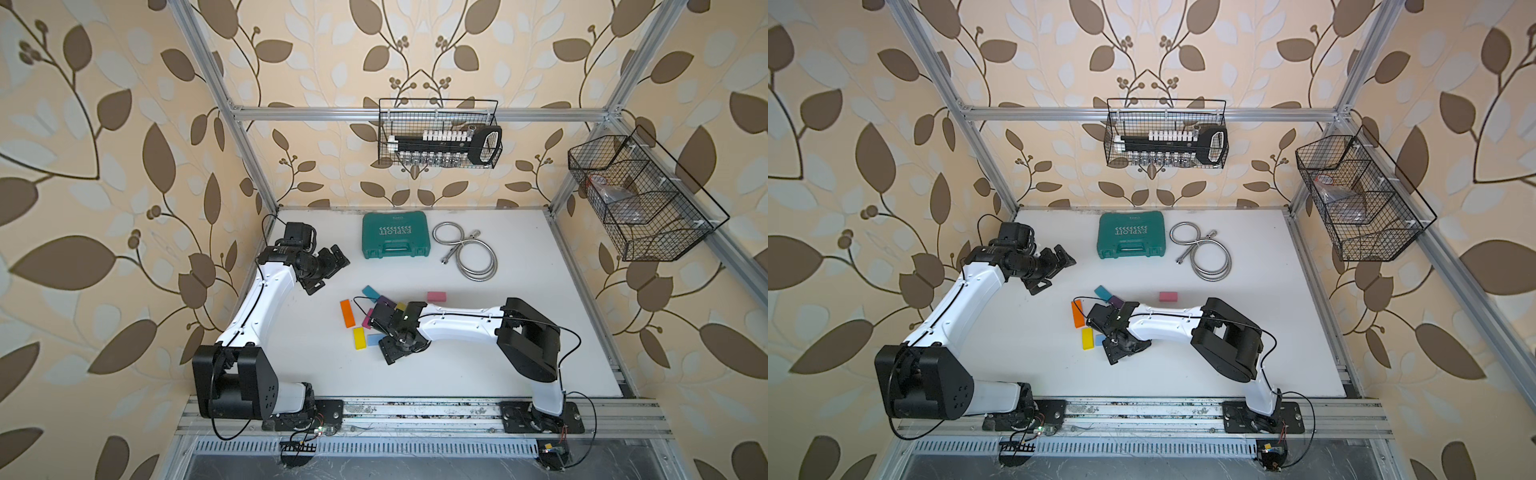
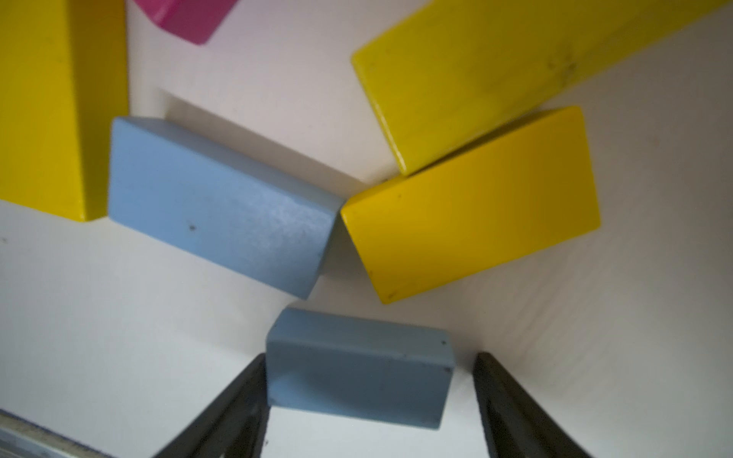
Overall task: Assemble the letter c with building blocks
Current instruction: Pick up the building block from the center of the board, then assemble the building block at the center of the board.
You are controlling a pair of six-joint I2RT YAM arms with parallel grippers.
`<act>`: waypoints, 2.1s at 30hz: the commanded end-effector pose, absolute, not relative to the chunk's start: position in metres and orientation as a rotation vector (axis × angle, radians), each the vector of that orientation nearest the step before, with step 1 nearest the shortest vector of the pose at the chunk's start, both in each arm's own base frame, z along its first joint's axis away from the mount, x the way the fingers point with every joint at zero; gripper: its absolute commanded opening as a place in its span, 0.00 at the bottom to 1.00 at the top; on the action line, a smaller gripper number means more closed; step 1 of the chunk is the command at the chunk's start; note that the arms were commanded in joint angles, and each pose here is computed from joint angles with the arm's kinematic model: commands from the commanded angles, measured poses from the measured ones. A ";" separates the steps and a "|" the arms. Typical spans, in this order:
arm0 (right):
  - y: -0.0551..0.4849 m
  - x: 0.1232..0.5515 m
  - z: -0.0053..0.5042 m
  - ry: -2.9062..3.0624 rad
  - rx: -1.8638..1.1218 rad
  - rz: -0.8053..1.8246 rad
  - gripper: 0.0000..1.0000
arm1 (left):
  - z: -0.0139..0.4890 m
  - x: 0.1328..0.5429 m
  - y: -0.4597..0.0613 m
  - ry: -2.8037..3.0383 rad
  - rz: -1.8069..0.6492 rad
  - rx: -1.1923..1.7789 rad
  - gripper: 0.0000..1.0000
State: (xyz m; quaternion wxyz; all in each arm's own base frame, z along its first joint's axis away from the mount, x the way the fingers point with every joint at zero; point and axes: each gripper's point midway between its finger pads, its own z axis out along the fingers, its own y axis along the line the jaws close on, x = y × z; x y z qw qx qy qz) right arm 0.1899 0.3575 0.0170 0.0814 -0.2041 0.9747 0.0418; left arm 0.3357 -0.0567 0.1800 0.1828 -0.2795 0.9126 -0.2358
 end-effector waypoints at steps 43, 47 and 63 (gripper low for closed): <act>0.128 0.368 0.021 2.901 0.305 0.034 0.51 | 0.187 0.334 -0.064 2.553 -0.725 -0.771 0.99; 0.127 0.365 0.017 2.907 0.297 0.031 0.52 | 0.186 0.334 -0.064 2.554 -0.725 -0.776 0.99; 0.137 0.350 0.025 2.886 0.277 0.072 0.56 | 0.184 0.333 -0.064 2.552 -0.723 -0.786 0.99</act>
